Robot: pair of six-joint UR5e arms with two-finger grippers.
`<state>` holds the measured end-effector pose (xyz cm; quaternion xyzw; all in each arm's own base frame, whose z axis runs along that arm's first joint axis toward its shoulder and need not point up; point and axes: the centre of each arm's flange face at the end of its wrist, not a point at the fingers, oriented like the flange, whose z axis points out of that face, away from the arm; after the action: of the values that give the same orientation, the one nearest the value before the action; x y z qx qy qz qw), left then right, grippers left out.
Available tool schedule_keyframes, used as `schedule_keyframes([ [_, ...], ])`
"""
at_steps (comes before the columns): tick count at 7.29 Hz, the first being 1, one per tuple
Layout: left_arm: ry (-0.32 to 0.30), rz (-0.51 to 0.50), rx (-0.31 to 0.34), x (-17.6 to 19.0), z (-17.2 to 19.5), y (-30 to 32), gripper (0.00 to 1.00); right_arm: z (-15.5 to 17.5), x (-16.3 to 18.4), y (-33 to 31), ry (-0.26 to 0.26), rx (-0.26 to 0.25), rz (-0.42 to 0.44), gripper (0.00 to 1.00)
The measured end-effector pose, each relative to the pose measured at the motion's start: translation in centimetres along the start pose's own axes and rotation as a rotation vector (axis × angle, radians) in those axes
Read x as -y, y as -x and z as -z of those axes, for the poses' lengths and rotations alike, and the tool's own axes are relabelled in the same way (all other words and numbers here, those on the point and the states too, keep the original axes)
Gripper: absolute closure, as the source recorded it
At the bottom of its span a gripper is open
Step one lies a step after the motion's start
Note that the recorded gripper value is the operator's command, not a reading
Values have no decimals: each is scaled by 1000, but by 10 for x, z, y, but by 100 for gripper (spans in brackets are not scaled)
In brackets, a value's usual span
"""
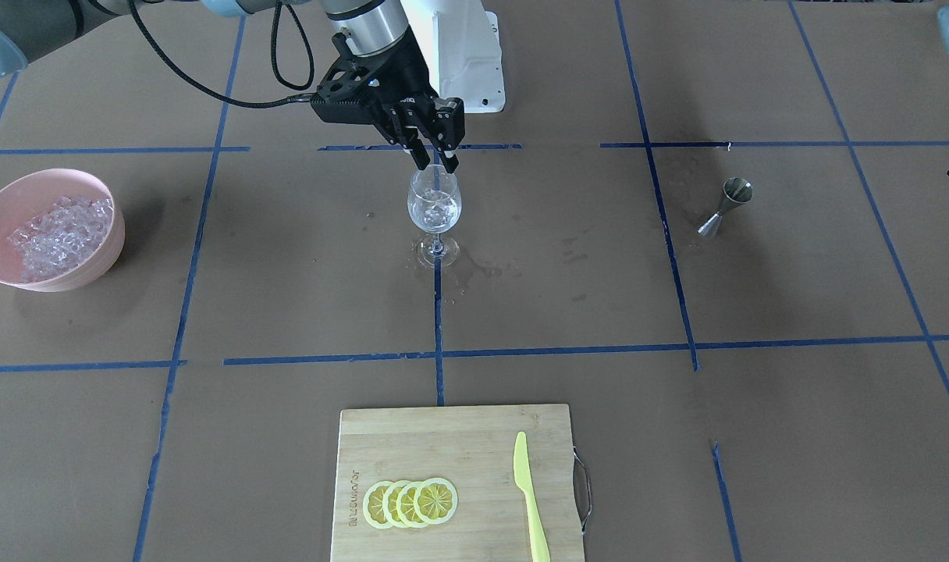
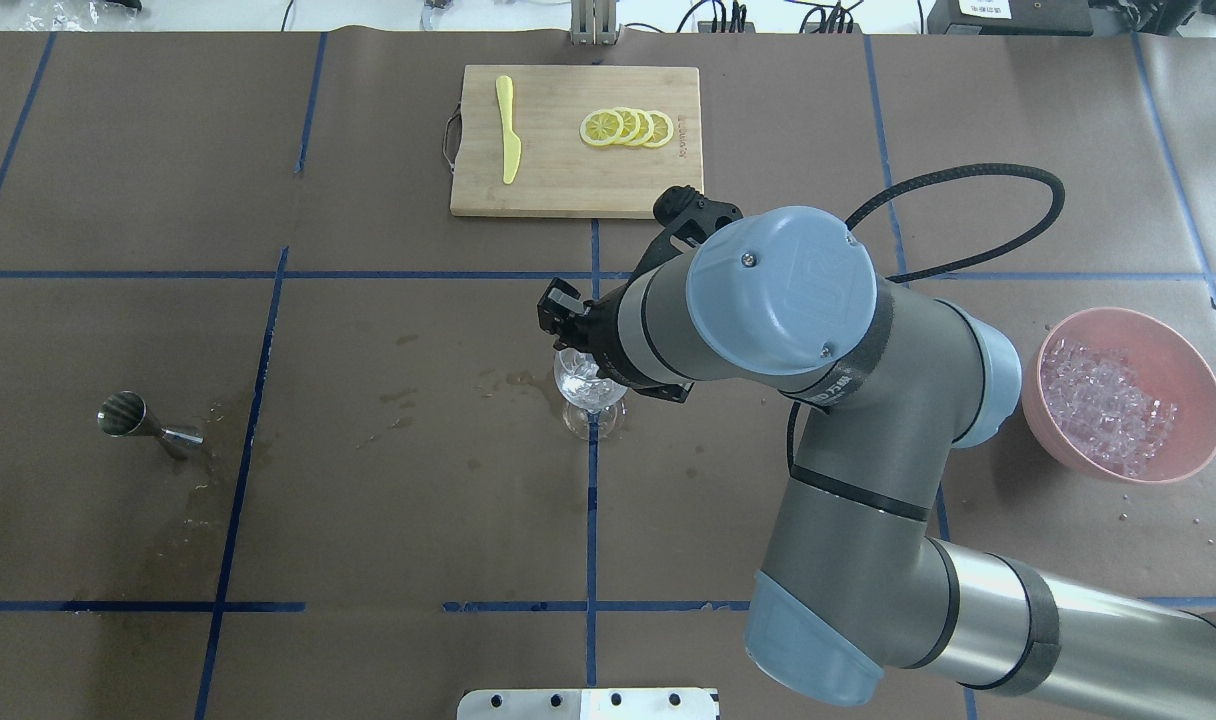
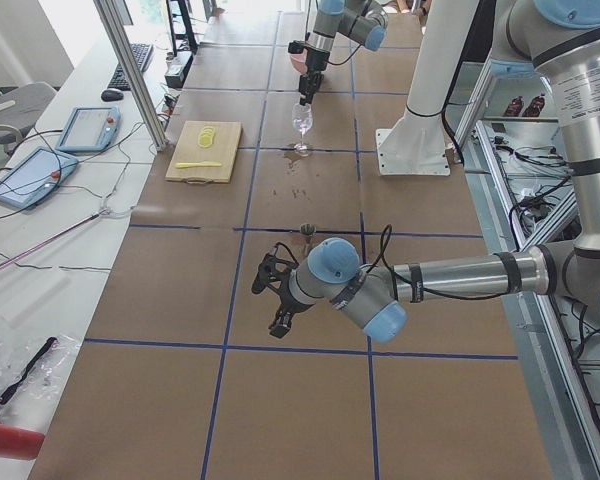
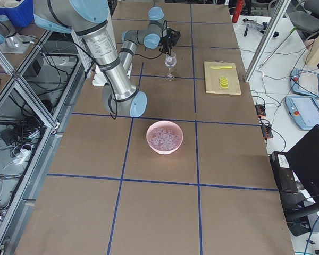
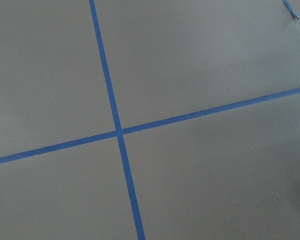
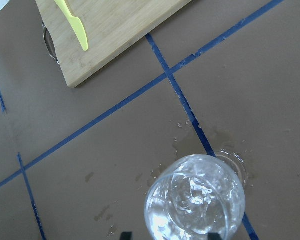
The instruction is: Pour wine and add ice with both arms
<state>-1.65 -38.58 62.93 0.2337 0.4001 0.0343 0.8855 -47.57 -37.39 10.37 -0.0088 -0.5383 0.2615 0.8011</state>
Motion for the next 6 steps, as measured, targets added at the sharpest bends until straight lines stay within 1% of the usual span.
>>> schedule_keyframes([
  [1, 1, 1, 1, 0, 0, 1, 0, 4, 6, -1, -8, 3, -1, 0],
  [2, 4, 4, 3, -1, -2, 2, 0, 13, 20, -10, -19, 6, -5, 0],
  [3, 8, 7, 4, -2, -3, 4, 0, 27, 42, -33, -27, -3, 2, 0],
  [4, 11, 9, 5, -3, -5, 5, 0, 41, 72, -65, -30, -33, 32, 0],
  [5, 13, 11, 6, -3, -6, 6, 0, 52, 107, -103, -34, -82, 82, 0],
  [6, 14, 11, 6, -3, -7, 6, 0, 63, 148, -145, -39, -142, 159, 0],
])
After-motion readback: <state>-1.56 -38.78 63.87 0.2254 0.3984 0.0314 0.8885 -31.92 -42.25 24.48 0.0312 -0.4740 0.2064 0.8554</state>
